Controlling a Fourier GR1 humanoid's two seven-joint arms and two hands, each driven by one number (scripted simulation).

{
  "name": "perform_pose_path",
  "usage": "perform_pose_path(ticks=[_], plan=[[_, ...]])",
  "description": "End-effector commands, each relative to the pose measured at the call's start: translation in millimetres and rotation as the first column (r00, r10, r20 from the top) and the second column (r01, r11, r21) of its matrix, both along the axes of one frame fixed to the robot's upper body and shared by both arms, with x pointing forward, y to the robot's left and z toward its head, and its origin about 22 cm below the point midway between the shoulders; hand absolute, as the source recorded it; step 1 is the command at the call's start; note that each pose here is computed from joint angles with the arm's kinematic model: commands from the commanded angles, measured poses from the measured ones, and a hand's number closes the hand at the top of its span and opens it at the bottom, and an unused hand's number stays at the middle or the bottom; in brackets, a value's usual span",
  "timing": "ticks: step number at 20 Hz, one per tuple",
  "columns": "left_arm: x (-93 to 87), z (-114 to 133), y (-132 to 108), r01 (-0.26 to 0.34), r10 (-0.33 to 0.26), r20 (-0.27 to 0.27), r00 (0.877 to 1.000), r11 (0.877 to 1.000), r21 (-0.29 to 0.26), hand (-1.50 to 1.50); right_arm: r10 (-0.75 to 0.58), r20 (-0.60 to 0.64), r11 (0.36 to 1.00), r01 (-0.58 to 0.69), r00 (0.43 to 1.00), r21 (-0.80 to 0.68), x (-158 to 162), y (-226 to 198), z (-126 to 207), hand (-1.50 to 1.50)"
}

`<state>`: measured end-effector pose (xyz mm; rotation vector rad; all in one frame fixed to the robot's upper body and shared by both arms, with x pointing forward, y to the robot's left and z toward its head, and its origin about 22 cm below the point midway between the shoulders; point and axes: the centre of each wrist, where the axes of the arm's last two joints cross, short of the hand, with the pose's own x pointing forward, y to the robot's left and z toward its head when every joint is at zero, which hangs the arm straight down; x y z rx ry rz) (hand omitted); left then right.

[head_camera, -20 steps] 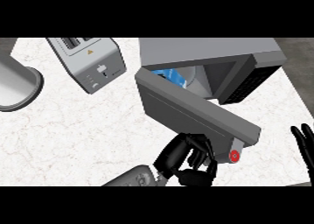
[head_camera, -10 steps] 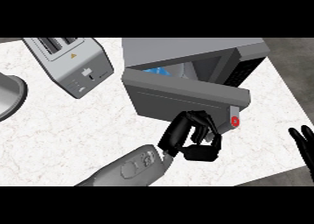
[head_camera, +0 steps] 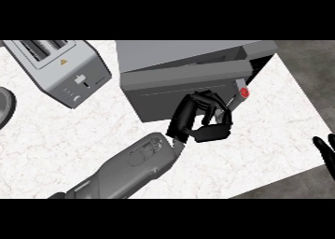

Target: Pick up the milk, place it into the microwave and close the microwave

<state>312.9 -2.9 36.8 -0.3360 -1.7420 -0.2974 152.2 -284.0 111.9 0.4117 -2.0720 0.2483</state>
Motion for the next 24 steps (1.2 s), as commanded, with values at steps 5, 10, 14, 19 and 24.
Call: perform_pose_path(ticks=[5,10,14,19,24], plan=[[29.3,16.4,4.0,-0.085,0.087,0.031,0.996,0.994,-0.071,1.50,0.036,0.016,0.999,-0.036,0.999,-0.001,0.9,-1.6,11.9,-1.50],[35.6,18.1,4.5,-0.087,0.090,0.032,0.995,0.992,-0.088,1.50,0.052,0.042,0.999,-0.051,0.998,-0.011,3.4,-1.2,22.7,-1.50],[38.0,16.5,6.5,-0.095,0.100,0.038,0.994,0.989,-0.112,1.50,0.067,0.044,0.998,-0.066,0.997,-0.015,3.6,-2.4,26.8,-1.50],[37.9,15.0,6.1,-0.099,0.106,0.047,0.993,0.987,-0.127,1.50,0.081,0.053,0.997,-0.080,0.995,-0.020,5.9,-2.5,33.9,-1.50],[39.3,9.5,8.9,-0.109,0.117,0.058,0.991,0.985,-0.131,1.50,0.079,0.049,0.997,-0.079,0.996,-0.007,5.7,-4.7,37.2,-1.50]])
